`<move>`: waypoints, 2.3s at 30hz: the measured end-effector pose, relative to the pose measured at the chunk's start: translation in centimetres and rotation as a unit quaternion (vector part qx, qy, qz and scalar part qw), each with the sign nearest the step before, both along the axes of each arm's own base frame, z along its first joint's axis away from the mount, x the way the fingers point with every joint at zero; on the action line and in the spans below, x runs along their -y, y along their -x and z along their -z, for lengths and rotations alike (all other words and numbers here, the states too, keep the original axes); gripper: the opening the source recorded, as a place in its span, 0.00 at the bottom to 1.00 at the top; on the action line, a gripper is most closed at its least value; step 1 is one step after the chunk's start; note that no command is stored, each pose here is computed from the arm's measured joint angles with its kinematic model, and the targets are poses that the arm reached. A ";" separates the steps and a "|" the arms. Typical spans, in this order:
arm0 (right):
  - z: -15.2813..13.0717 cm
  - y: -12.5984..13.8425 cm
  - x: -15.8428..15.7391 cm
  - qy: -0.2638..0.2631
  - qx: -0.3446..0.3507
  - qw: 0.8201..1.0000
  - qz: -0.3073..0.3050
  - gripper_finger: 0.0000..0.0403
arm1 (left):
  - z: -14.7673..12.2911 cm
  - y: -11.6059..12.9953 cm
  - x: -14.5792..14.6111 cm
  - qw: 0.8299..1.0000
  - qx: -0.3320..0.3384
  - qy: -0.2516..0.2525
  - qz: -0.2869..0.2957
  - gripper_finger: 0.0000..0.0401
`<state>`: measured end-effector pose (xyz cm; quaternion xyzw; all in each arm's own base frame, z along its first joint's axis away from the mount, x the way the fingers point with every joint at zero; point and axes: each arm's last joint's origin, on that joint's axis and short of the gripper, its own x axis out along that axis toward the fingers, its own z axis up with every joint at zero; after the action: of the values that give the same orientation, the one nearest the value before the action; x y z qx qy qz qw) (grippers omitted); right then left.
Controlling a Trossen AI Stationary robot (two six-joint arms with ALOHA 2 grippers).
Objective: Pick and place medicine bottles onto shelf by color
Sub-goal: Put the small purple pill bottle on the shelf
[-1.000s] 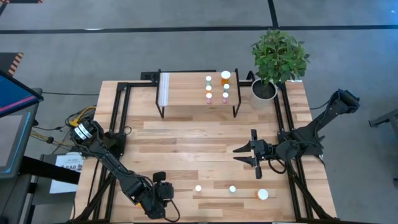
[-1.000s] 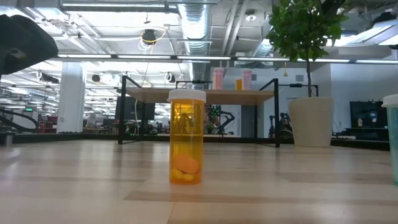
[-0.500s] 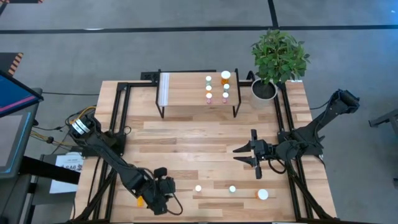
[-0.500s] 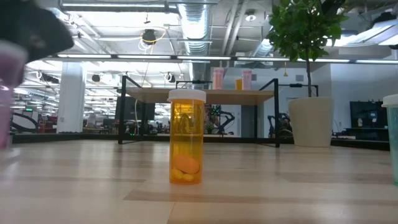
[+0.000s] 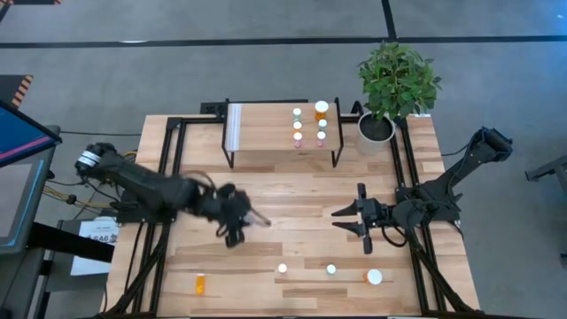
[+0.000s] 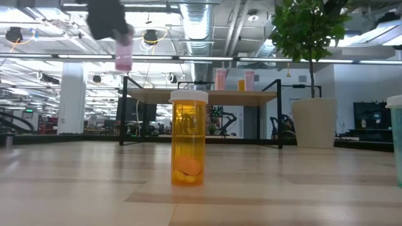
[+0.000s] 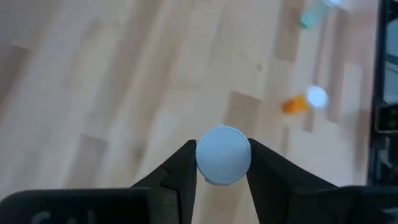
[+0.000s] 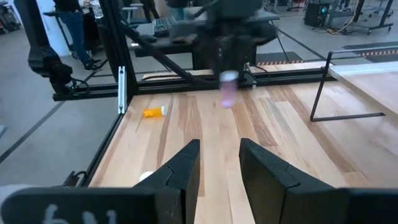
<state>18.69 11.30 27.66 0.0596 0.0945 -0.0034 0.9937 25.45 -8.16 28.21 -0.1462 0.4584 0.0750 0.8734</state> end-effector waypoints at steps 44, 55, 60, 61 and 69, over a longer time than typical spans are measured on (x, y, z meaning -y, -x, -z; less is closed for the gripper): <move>0.1 -0.1 0.3 0.007 -0.004 1.000 0.006 0.33 | -6.0 -6.5 -31.6 0.986 0.002 -0.118 -0.118 0.26; 0.2 -0.1 0.2 -0.001 -0.006 1.000 0.007 0.33 | -3.3 -6.8 -33.8 0.990 -0.022 -0.090 -0.110 0.26; 0.7 -0.6 -0.1 0.004 -0.015 1.000 0.008 0.33 | -3.2 -6.8 -33.7 0.991 -0.023 -0.083 -0.103 0.26; 0.8 -0.7 -0.1 0.006 -0.018 1.000 0.009 0.33 | -3.2 -6.7 -33.7 0.991 -0.025 -0.081 -0.103 0.26; 1.4 -1.3 0.0 0.006 -0.030 0.999 0.021 0.33 | -3.2 -6.7 -33.6 0.991 -0.026 -0.073 -0.112 0.26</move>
<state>19.94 11.25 26.28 0.0559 0.1226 -0.0262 0.9905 32.16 25.47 31.40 -0.1310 0.4549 0.2094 0.8556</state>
